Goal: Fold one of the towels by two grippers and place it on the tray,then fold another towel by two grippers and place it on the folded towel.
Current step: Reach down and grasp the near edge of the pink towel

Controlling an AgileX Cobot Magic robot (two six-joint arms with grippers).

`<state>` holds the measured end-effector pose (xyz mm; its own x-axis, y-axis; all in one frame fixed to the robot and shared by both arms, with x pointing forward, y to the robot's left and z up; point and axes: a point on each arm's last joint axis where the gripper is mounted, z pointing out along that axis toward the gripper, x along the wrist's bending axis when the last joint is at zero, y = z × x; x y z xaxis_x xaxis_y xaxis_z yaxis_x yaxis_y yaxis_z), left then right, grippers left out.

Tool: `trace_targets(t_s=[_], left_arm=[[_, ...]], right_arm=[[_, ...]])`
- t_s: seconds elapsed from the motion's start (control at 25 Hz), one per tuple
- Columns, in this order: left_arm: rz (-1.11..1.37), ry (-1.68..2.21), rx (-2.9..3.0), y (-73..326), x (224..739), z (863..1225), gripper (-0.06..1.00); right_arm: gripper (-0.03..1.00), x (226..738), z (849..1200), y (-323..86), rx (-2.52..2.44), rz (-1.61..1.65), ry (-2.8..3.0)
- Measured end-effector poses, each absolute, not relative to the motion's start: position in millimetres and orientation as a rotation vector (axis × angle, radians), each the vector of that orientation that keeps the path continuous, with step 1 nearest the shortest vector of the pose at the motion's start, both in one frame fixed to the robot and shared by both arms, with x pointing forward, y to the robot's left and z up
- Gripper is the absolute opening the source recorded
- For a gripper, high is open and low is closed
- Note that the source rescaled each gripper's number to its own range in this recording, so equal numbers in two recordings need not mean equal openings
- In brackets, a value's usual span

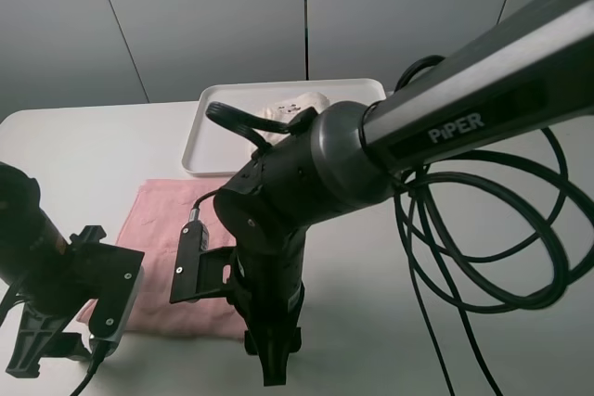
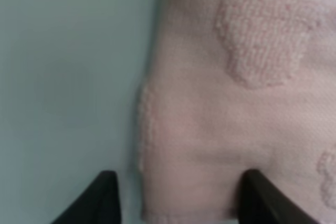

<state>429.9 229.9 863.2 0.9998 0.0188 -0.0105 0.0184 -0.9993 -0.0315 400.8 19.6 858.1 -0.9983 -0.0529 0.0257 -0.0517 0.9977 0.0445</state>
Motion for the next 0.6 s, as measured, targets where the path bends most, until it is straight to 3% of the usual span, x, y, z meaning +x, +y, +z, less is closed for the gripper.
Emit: trace_targets(t_s=[0.24, 0.6], left_arm=[[0.017, -0.029, -3.11, 229.9, 429.9, 863.2, 0.91], [0.009, -0.068, -3.111, 229.6, 430.4, 862.9, 0.9]], right_arm=[[0.03, 401.7, 857.9, 18.7, 0.034, -0.053, -3.123], [0.01, 404.1, 857.8, 16.7, -0.046, -0.018, -3.151]])
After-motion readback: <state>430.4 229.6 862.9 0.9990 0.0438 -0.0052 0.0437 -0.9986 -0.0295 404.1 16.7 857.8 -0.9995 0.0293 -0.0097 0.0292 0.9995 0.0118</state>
